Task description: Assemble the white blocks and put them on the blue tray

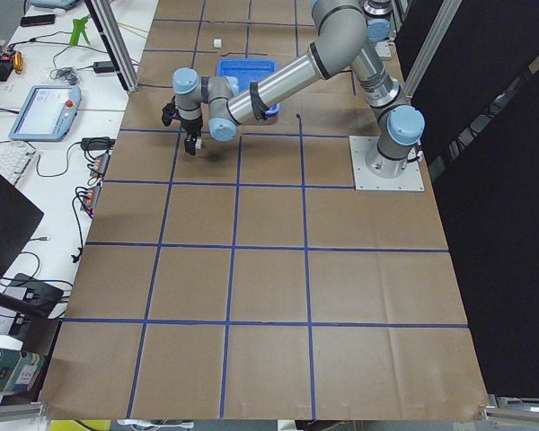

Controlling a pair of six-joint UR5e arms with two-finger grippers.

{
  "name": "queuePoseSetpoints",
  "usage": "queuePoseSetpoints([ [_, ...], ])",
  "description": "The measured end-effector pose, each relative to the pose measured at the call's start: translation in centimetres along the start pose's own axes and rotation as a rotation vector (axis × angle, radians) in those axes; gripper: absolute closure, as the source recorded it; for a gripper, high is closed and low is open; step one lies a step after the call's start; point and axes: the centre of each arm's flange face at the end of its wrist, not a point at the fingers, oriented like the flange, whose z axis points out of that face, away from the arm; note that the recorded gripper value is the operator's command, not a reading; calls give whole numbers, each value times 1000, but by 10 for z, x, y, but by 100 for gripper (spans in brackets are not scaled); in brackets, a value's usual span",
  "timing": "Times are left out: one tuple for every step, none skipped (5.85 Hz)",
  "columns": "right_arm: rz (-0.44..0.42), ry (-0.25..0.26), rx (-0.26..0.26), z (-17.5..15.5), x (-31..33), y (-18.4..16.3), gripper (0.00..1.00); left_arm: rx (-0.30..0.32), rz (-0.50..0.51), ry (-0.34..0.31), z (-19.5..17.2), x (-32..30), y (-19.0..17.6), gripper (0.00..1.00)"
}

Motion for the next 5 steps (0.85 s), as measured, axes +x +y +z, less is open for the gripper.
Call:
queuePoseSetpoints([
  [-163, 3, 2, 5, 11, -10, 0, 0, 1, 2, 3, 1, 0, 66],
  [-356, 5, 2, 9, 28, -21, 0, -2, 3, 3, 4, 2, 1, 94],
  [-529, 6, 3, 12, 51, -27, 0, -2, 15, 3, 4, 2, 1, 100],
  [-678, 7, 2, 17, 75, -31, 0, -1, 33, 3, 3, 2, 2, 100],
  [-801, 8, 2, 24, 102, -36, 0, 3, 63, 2, -1, 6, 2, 100],
])
